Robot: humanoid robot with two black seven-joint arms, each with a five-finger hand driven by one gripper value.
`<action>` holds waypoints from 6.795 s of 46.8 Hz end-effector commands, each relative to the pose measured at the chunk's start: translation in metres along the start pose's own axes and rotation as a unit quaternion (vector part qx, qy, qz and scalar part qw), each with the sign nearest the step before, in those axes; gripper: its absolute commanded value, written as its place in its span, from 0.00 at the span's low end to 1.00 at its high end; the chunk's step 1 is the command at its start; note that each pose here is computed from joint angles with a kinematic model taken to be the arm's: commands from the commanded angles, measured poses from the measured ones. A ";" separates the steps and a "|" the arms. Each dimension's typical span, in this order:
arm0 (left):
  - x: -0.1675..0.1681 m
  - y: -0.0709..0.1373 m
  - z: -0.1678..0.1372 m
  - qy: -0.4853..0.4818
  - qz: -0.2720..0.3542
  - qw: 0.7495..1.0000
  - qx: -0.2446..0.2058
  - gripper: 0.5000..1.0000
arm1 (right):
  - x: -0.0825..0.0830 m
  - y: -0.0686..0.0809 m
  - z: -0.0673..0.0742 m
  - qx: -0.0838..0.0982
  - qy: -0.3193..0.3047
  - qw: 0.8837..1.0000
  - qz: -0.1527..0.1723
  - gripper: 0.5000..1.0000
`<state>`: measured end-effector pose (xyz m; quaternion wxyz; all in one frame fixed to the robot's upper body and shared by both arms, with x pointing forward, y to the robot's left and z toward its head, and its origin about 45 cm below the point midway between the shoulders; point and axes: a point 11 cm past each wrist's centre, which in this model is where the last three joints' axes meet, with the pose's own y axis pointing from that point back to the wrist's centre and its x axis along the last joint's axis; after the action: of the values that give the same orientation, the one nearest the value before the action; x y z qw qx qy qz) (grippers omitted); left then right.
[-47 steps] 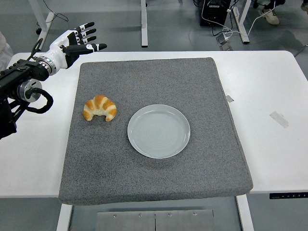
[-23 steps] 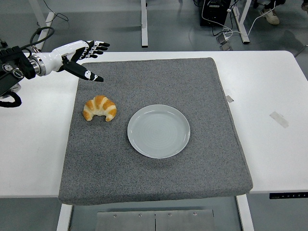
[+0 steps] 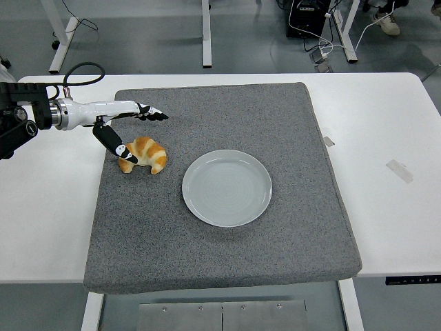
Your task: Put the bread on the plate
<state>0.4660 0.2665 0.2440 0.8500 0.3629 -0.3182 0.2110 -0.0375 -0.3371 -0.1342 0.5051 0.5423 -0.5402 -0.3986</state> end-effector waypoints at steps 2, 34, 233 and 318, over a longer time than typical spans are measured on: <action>0.001 -0.001 0.000 -0.013 0.007 1.000 0.001 0.90 | 0.000 0.000 0.001 -0.001 0.000 1.000 0.000 1.00; -0.025 -0.020 0.000 -0.068 -0.009 0.998 0.011 0.80 | 0.000 0.000 0.000 0.000 0.000 1.000 0.000 1.00; -0.037 -0.086 0.160 -0.205 -0.105 0.961 -0.154 0.08 | 0.000 0.000 0.001 0.000 -0.001 1.000 0.000 1.00; -0.062 -0.118 0.149 -0.212 -0.086 0.963 -0.139 0.73 | -0.003 0.001 0.005 -0.004 -0.001 1.000 -0.005 1.00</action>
<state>0.4337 0.0712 0.2226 0.8189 0.3057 -0.4857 0.0062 -0.0426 -0.3353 -0.1342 0.5051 0.5420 -0.5369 -0.4034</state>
